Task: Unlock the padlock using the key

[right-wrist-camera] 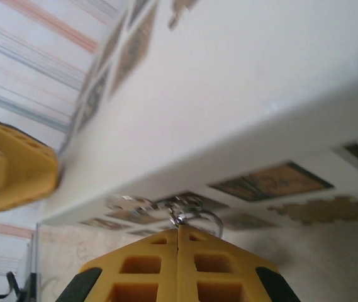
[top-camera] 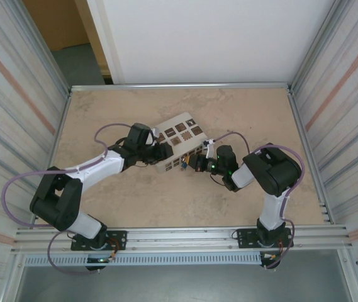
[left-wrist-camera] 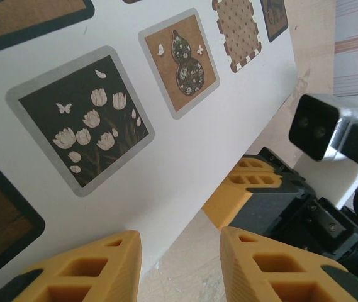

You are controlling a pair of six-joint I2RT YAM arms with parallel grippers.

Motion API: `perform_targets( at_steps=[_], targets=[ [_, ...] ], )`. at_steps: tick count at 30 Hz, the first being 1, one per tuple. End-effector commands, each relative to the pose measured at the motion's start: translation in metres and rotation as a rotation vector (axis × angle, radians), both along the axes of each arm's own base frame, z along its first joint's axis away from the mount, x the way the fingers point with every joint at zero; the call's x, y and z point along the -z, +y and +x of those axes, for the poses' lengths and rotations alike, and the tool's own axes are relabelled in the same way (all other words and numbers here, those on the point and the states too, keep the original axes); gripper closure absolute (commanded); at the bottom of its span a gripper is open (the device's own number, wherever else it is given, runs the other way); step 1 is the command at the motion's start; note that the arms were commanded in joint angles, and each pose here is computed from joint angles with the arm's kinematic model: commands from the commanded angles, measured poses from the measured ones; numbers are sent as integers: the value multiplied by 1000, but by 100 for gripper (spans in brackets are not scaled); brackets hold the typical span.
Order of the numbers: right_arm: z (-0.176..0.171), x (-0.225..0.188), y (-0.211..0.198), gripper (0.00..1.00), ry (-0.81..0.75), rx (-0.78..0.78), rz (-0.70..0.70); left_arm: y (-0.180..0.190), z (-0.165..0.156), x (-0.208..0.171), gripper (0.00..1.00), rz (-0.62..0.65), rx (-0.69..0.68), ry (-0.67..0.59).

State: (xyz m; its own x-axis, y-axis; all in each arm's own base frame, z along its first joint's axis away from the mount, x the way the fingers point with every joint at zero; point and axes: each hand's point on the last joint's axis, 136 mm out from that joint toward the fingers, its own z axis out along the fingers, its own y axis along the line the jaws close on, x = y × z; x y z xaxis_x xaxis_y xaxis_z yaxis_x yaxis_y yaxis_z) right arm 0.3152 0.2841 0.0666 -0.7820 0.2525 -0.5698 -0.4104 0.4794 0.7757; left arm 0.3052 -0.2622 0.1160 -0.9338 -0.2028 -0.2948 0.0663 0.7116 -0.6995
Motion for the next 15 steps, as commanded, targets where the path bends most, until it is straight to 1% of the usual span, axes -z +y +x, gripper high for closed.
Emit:
perform_targets(
  at_steps=[1,4,7,11,15],
  targets=[
    [11,-24,1,100,-45,39,64,8,-31,35,62,71,4,144],
    [11,-24,4,100,-43,40,67,4,-33,34,61,64,8,143],
    [12,-20,-3,100,-37,57,53,5,-34,35,61,67,6,144],
    [9,-14,-22,77,-39,80,21,8,-34,36,61,77,-6,140],
    [1,-11,-24,59,-48,37,-3,8,-33,35,61,76,-6,138]
  ],
)
